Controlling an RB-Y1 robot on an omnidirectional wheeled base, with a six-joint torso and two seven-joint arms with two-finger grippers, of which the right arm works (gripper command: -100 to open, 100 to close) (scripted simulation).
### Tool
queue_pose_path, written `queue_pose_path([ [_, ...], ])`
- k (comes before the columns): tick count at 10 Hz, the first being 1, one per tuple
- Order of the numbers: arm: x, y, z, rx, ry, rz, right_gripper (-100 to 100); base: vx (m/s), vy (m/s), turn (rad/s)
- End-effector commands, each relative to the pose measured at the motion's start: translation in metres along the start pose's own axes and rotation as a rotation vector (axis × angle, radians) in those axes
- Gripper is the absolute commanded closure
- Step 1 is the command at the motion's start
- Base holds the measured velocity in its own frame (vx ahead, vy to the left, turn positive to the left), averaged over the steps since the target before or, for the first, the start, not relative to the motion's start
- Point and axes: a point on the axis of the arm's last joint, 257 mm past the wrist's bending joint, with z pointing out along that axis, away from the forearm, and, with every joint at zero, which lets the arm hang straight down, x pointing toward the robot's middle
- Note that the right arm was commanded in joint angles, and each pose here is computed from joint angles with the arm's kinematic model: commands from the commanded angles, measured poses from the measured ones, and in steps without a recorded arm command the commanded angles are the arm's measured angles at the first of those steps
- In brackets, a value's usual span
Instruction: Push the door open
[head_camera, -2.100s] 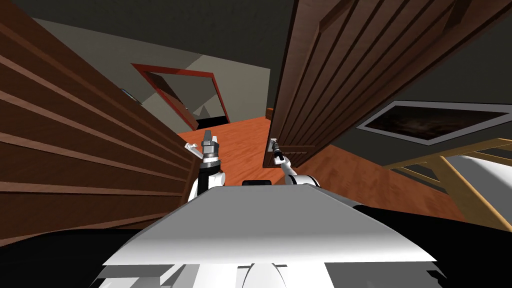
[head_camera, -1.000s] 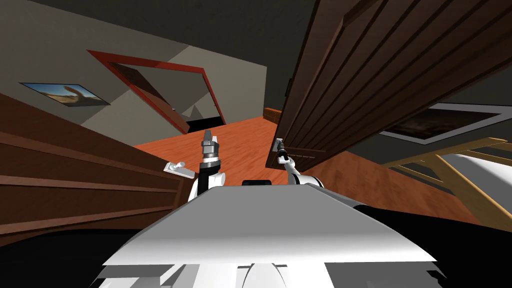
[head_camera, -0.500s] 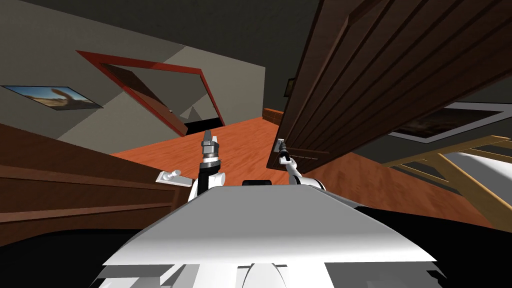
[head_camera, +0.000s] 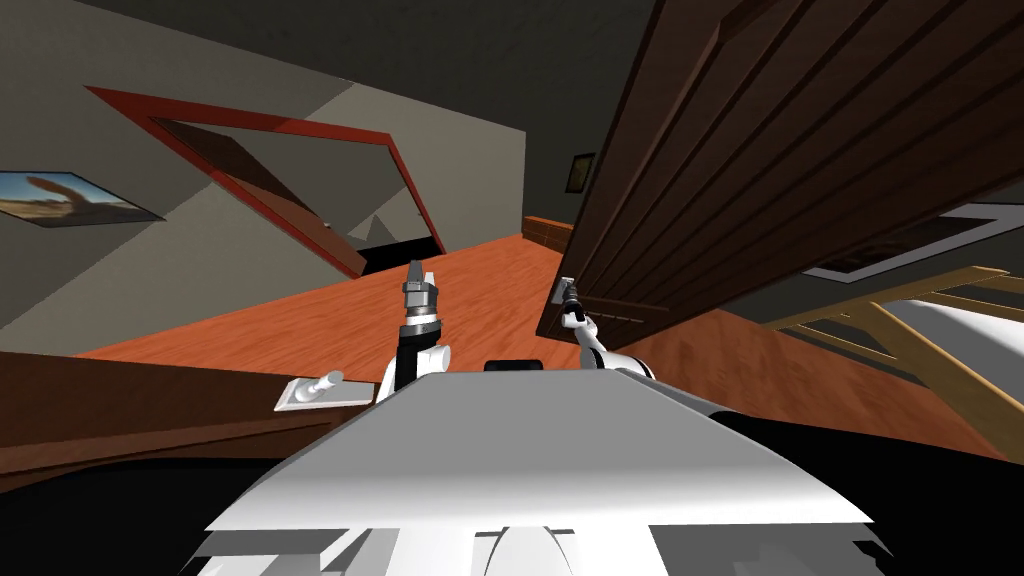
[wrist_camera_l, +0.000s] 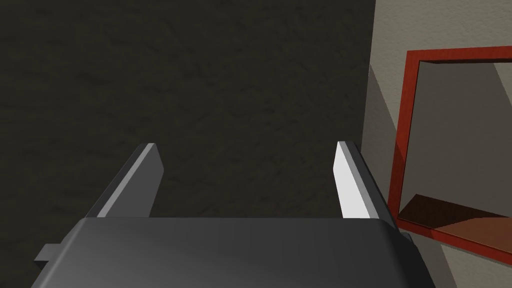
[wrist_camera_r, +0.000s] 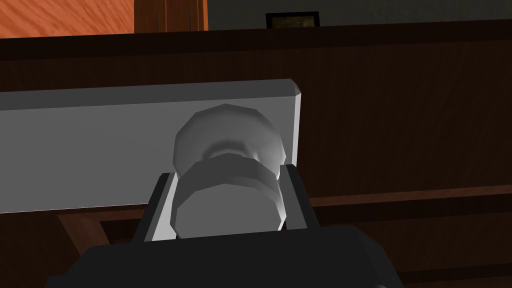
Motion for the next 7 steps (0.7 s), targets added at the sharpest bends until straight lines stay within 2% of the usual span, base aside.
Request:
queue_pose_path([
  [1, -0.016, 0.004, 0.0003, -0.01, -0.028, -0.001, 100, 0.214, 0.125, -0.102],
  [4, -0.032, 0.004, -0.0004, -0.01, -0.058, 0.002, 100, 0.184, 0.095, -0.059],
  [6, -0.034, 0.003, -0.0009, -0.01, -0.059, 0.0, 100, 0.076, 0.031, -0.021],
  [7, -0.045, 0.004, -0.0016, -0.011, -0.079, 0.001, 100, 0.129, 0.043, -0.047],
])
